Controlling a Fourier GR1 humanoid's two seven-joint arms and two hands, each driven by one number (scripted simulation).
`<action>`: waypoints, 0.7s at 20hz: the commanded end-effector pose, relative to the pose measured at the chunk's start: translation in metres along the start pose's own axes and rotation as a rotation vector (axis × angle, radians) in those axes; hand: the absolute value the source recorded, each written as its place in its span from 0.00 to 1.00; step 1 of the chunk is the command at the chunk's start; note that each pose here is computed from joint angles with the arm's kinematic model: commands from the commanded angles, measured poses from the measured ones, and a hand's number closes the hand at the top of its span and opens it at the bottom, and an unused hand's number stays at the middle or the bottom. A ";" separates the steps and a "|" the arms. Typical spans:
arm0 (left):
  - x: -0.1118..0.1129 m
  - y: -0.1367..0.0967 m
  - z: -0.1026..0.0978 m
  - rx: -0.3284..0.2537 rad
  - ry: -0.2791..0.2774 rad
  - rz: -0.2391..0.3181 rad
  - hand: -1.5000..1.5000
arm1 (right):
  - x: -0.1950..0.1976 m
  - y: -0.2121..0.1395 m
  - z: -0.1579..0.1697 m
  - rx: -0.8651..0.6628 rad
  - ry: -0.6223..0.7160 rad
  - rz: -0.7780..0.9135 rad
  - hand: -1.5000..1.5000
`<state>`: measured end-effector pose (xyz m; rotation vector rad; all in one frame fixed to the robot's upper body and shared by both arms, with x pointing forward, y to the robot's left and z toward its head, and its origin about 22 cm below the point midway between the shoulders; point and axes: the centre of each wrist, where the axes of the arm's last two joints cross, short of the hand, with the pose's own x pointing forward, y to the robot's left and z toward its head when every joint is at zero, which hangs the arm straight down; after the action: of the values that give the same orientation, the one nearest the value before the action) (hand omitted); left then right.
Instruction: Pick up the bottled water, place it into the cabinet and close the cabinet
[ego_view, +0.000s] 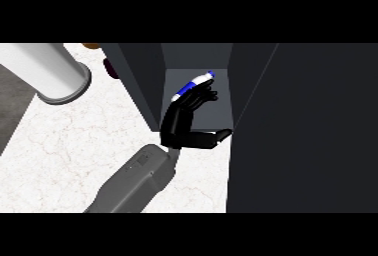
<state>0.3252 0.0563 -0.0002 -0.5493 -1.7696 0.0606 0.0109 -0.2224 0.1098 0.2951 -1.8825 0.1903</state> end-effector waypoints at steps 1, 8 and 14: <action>-0.004 -0.008 0.047 0.006 0.031 0.035 0.00 | 0.033 0.008 -0.011 -0.002 -0.047 0.046 0.00; 0.016 0.028 0.133 0.119 0.003 0.009 0.00 | 0.031 0.005 -0.010 0.011 -0.036 0.085 0.00; 0.047 0.072 0.177 0.091 -0.020 0.015 0.00 | 0.025 0.001 -0.012 0.360 0.019 0.084 1.00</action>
<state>0.1954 0.1544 -0.0346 -0.4924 -1.7534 0.1700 0.0082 -0.2244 0.1101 0.3940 -1.8191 0.3359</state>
